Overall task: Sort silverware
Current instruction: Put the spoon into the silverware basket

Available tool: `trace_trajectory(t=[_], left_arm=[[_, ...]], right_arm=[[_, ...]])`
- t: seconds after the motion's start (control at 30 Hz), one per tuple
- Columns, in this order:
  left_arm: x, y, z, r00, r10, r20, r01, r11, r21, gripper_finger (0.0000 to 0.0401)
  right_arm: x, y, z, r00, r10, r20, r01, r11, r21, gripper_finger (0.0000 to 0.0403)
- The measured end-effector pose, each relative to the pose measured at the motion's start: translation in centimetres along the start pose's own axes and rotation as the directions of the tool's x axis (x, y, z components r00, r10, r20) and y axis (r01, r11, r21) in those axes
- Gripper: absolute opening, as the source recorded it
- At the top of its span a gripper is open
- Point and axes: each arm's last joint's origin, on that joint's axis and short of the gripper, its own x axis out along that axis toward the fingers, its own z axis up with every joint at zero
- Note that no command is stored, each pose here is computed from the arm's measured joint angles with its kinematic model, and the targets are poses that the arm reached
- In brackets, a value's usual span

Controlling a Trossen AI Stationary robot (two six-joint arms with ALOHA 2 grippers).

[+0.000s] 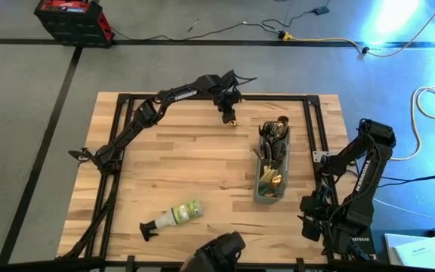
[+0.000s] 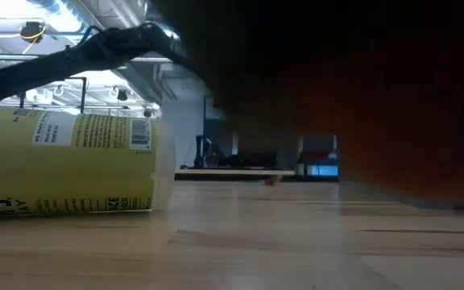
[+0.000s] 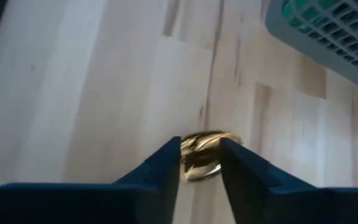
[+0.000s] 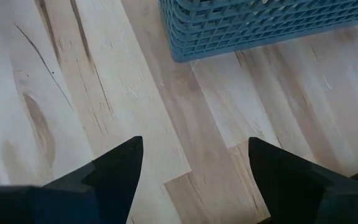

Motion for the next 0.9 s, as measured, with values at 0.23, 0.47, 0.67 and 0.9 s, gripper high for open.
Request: trace_trajectory(t=[0.23,0.47,0.67,0.9], left_arm=[[0.8,-1.2,0.4,0.983,0.178,-0.041,-0.18,0.983,-0.033,0.0007],[0.6,-1.0,-0.2,0.981,0.175,-0.088,-0.173,0.985,0.03,0.0],[1.1,-1.9,-0.1,0.974,0.197,-0.112,-0.181,0.974,0.14,0.0],[0.9,-2.5,0.7,0.968,0.242,-0.065,-0.223,0.949,0.223,0.0]], right_arm=[[0.0,0.0,0.0,1.0,0.001,0.0,-0.001,1.0,0.0,0.0273],[0.0,0.0,0.0,1.0,0.0,0.0,0.0,1.0,-0.001,0.0273],[0.0,-0.1,0.0,1.0,-0.01,0.001,0.01,0.999,-0.034,0.0273],[-0.9,-0.7,0.4,0.997,-0.074,-0.013,0.073,0.995,-0.075,0.0258]])
